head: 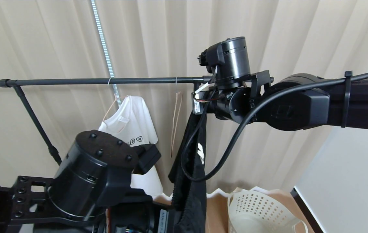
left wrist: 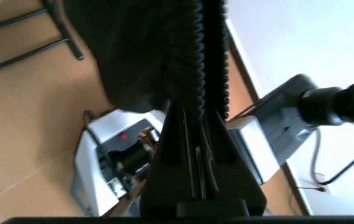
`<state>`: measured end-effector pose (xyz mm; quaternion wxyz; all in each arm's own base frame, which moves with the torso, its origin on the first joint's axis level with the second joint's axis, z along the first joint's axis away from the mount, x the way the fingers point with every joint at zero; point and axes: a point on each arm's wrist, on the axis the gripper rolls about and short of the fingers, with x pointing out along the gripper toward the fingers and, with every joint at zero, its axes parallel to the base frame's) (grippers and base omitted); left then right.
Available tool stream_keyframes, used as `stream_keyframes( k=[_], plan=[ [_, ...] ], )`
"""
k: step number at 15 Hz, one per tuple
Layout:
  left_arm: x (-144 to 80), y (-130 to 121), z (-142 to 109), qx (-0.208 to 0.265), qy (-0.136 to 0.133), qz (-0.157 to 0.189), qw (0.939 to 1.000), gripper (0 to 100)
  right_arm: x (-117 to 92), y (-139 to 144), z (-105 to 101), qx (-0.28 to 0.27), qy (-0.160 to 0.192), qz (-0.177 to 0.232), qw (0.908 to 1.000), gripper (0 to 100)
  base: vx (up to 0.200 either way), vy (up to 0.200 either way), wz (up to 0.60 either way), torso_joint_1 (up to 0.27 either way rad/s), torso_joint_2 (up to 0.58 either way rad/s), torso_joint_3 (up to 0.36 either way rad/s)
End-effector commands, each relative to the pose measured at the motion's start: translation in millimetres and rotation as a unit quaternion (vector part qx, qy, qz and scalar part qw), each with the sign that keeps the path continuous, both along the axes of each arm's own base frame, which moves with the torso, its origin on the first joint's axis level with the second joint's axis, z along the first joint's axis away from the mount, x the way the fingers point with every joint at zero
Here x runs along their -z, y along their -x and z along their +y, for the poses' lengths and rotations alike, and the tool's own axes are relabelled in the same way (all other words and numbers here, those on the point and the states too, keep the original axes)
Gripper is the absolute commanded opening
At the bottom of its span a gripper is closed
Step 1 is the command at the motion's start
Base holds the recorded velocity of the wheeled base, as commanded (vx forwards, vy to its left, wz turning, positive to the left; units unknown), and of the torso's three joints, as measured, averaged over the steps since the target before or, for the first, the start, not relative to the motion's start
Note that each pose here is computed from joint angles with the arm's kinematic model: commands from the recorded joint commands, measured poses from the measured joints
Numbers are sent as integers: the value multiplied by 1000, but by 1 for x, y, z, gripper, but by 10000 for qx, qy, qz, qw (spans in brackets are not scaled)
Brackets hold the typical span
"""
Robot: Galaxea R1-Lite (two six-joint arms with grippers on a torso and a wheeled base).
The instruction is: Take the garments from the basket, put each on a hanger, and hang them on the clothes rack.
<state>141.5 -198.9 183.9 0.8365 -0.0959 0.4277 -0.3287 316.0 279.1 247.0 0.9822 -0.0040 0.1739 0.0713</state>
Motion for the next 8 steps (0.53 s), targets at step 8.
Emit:
stream_keyframes(
  k=[8],
  plan=[
    [24, -12, -5, -818, -485, -76, 9954, 0, -3, 25, -52, 431, -214, 362, 9982, 0, 0, 0, 0, 0, 0, 0]
  ],
)
